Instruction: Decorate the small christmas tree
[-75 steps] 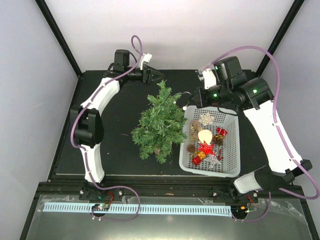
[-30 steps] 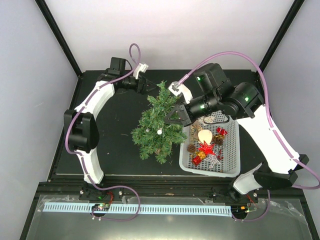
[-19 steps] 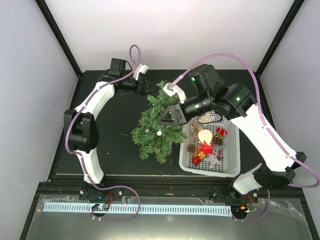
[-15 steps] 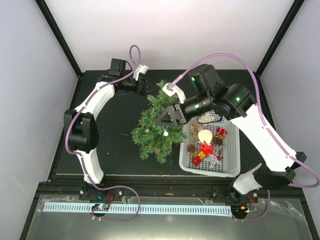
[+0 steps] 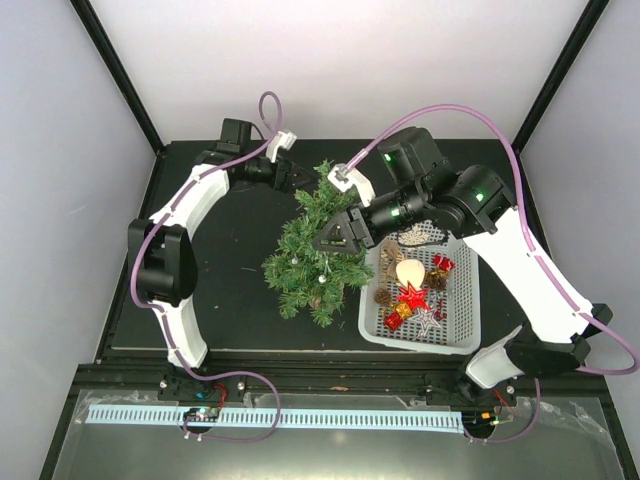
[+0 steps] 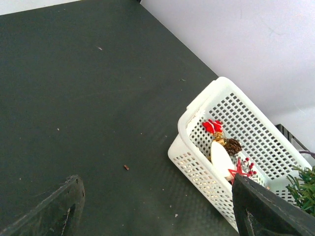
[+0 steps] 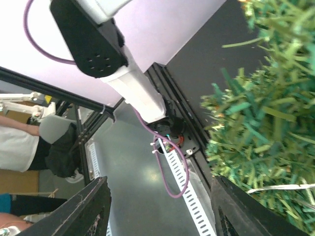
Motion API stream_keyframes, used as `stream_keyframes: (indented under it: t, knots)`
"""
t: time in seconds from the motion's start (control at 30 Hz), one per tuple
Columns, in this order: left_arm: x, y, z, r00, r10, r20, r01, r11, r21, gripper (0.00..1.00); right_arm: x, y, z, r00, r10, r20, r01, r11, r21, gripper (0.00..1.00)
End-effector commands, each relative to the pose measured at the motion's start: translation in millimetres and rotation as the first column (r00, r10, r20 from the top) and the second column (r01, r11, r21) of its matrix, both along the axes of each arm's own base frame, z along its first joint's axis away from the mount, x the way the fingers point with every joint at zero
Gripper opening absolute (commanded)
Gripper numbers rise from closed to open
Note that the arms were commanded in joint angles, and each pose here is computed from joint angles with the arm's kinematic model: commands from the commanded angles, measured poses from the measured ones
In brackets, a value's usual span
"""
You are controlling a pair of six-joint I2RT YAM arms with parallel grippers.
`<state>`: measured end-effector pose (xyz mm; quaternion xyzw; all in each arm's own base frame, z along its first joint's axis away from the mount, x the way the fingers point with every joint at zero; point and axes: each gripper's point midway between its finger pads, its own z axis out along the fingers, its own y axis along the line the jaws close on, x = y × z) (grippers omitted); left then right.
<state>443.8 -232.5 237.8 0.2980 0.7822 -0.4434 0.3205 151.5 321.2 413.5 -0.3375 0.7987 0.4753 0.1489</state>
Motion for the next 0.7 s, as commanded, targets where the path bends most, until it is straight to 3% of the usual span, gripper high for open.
stream_keyframes:
  t: [0.0,0.2,0.4,0.67]
  knots:
    - [1.2,8.4,22.0,0.997,0.019,0.077,-0.019,1.0,0.007,0.83,3.5,-17.7,-3.1,0.995,-0.076,0.072,0.08,0.995,-0.06,0.57]
    - [10.6,28.5,29.7,0.991,0.079,0.111,-0.082,0.996,0.021,0.83,10.4,-53.6,-3.3,0.955,-0.226,0.194,0.244,0.967,-0.077,0.57]
    - [19.2,59.9,29.8,0.984,0.155,0.088,-0.157,0.987,0.016,0.83,8.3,-87.1,-20.8,0.907,-0.364,0.213,0.388,0.918,-0.079,0.57]
    - [6.7,86.1,19.4,0.972,0.208,0.111,-0.22,0.969,0.109,0.87,21.8,-136.5,-119.1,0.806,-0.578,0.129,0.584,0.743,-0.327,0.57]
